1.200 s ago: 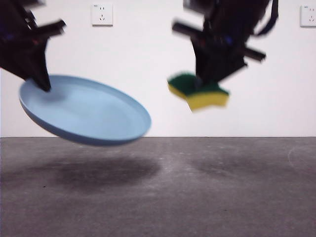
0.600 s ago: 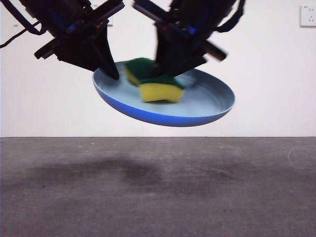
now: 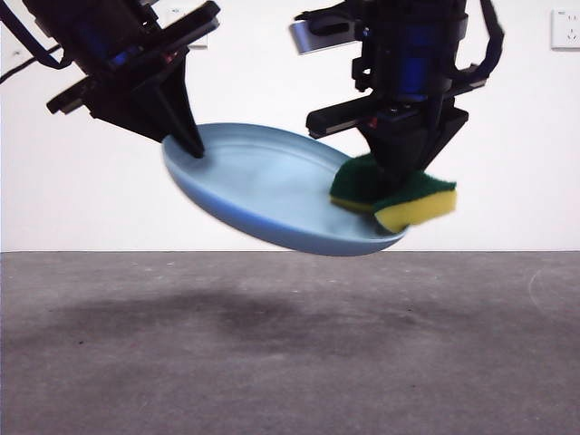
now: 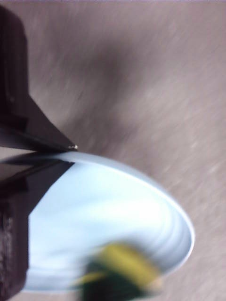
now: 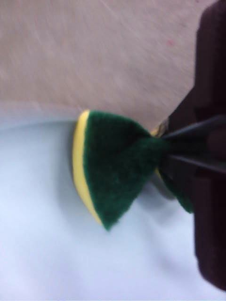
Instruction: Pick up the plate,pick up the cloth,clean the plate with the cloth
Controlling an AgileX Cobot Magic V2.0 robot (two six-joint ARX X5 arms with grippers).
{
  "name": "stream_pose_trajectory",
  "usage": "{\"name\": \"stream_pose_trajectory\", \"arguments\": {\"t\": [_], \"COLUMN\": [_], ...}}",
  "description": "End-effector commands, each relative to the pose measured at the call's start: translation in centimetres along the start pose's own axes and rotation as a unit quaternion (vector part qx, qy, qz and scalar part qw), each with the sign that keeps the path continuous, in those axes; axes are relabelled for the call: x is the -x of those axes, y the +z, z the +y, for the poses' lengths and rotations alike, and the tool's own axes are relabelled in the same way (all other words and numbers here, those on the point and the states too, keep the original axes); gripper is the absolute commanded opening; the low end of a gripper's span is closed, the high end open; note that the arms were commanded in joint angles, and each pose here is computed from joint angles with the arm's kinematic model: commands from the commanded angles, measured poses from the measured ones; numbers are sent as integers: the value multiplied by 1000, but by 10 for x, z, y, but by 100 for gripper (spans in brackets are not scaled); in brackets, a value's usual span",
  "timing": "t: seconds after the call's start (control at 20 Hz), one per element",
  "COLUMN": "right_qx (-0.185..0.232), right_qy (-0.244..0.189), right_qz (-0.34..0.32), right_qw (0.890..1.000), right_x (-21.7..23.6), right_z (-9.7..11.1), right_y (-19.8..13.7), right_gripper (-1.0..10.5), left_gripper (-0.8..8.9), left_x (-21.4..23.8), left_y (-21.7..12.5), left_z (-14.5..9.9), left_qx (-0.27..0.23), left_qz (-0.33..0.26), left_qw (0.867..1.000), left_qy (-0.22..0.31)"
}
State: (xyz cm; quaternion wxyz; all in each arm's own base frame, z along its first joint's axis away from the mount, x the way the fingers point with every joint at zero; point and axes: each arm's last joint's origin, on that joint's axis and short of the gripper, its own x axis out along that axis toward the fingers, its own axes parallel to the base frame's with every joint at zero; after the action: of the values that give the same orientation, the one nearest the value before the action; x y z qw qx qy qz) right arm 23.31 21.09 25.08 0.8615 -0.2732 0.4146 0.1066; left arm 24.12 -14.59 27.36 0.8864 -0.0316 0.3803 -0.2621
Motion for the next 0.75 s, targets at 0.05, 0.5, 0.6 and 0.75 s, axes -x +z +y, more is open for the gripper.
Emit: {"name": "stream_pose_trajectory", "arguments": {"t": [0.05, 0.5, 0.6, 0.75], "right_qx": [-26, -44, -33, 8], "right_qy": [2, 303, 313, 262], "right_qz": [-39, -136, -84, 24], "right_qw": [999, 942, 946, 965], "right_x": [-9, -2, -3, -7], "right_z": [-8, 4, 6, 3], "right_y": [9, 30, 20, -3], "right_gripper": [-16, -16, -16, -16], "left_gripper": [-8, -7, -8, -8], "left_x": [0, 0, 1, 2], "left_y": [-2, 5, 11, 15], "left_z": [-7, -19, -17, -11], "left_qx": [-4, -22, -18, -12], "left_qz": [13, -30, -65, -81], "left_qw": [999, 996, 996, 995], "left_qy": [-51, -84, -63, -51]}}
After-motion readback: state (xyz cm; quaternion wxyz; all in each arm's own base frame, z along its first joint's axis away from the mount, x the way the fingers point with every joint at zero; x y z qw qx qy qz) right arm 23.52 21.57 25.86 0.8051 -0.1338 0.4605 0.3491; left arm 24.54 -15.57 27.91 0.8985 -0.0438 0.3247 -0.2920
